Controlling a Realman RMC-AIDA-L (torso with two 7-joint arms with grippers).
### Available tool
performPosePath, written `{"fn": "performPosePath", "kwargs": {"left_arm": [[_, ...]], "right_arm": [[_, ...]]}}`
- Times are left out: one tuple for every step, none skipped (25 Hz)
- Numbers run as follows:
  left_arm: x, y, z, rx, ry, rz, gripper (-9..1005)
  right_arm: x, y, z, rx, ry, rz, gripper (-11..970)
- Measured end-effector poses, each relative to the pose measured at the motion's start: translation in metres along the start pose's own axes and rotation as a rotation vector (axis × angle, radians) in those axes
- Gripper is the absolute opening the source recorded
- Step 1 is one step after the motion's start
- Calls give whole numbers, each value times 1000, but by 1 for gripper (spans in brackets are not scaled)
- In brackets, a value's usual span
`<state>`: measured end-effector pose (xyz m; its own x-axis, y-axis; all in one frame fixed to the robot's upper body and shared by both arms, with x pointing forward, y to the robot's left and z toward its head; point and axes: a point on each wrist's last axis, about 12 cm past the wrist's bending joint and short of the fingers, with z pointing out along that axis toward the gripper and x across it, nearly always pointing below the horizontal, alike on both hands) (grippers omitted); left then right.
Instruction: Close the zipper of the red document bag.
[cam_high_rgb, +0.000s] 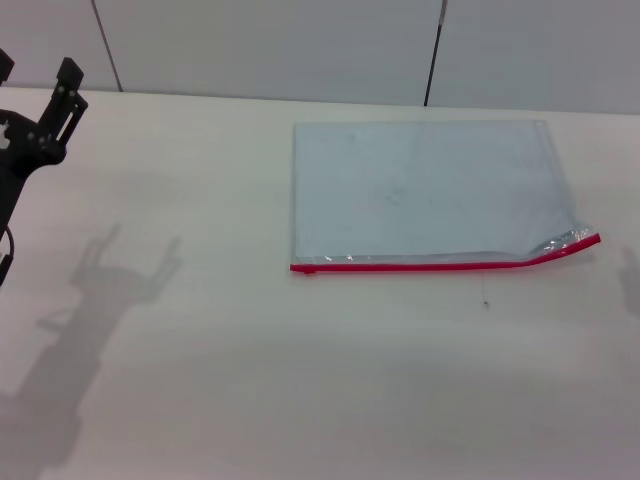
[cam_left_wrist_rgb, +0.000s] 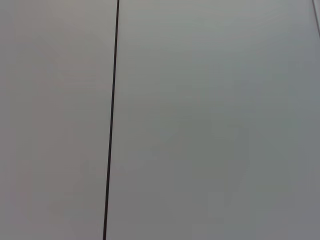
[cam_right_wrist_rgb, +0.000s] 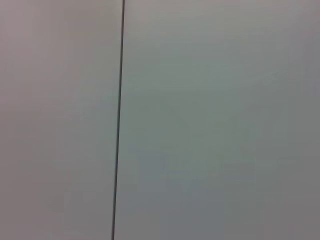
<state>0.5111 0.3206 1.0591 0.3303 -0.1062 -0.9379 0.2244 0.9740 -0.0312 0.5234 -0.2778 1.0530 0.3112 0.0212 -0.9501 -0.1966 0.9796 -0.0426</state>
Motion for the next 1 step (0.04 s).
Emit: {"fn": "performPosePath", "kwargs": {"left_arm": [[0, 0, 0, 0, 0, 0, 802]], "right_arm": [[0, 0, 0, 0, 0, 0, 530]]}}
